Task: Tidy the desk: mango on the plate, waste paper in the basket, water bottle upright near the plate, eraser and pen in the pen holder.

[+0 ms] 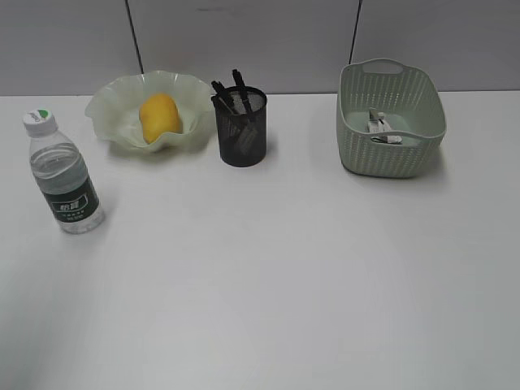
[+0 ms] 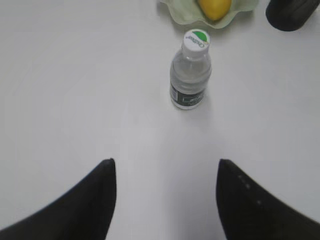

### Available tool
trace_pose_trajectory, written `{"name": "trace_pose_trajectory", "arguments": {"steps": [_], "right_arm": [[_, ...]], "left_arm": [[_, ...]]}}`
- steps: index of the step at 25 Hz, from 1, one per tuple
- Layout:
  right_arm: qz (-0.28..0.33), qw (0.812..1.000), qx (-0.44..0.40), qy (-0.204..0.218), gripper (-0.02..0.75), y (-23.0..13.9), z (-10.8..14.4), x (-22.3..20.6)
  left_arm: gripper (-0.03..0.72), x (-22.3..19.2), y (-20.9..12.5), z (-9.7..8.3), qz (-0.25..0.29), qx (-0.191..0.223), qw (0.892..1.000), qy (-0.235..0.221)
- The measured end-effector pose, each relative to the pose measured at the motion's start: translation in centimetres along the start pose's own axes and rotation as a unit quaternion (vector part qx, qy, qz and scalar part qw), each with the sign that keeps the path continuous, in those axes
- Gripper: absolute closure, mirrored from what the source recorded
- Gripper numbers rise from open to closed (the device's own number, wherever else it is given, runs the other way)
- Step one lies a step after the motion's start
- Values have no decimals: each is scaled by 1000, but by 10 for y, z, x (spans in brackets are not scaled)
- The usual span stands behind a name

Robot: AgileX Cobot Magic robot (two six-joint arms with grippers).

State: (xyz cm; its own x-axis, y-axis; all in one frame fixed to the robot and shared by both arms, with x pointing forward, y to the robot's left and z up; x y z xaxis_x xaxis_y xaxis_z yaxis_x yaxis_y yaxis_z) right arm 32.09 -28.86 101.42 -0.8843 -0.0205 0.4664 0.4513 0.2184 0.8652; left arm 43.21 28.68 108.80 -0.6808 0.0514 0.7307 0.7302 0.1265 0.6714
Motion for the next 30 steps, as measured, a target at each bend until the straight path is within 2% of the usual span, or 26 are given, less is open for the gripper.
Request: {"name": "trace_pose_trajectory", "arguments": {"steps": [5, 10, 13, 22, 30], "right_arm": [[0, 1000, 0, 0, 248, 0, 0, 0], [0, 1000, 0, 0, 248, 0, 0, 0], [-1, 1000, 0, 0, 248, 0, 0, 0], [0, 1000, 0, 0, 248, 0, 0, 0], [0, 1000, -1, 1, 248, 0, 1, 0]], "left_arm": [[207, 21, -53, 11, -60, -2, 998, -7], [207, 13, -104, 21, -82, -1, 997, -10], [207, 10, -125, 24, -92, 18, 995, -16], [207, 33, -133, 26, -177, 25, 983, -33], [210, 34, -133, 26, -182, 26, 982, -33]]}}
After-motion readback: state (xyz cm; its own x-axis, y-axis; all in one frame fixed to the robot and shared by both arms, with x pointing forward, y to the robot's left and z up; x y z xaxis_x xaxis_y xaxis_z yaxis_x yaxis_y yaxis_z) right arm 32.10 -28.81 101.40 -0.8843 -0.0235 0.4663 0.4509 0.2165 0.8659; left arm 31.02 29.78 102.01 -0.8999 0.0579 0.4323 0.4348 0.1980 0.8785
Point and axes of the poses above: a point on each arm's last joint axis where the gripper is mounted, x pointing back along that axis away from the gripper, z along the wrist's bending axis when the last joint is at zero, y = z × x, the point moved 9 cm from there along -x, pointing out along that axis toward the gripper, and after that the axes turned 13 degrees about x, right-handed, at the moved point
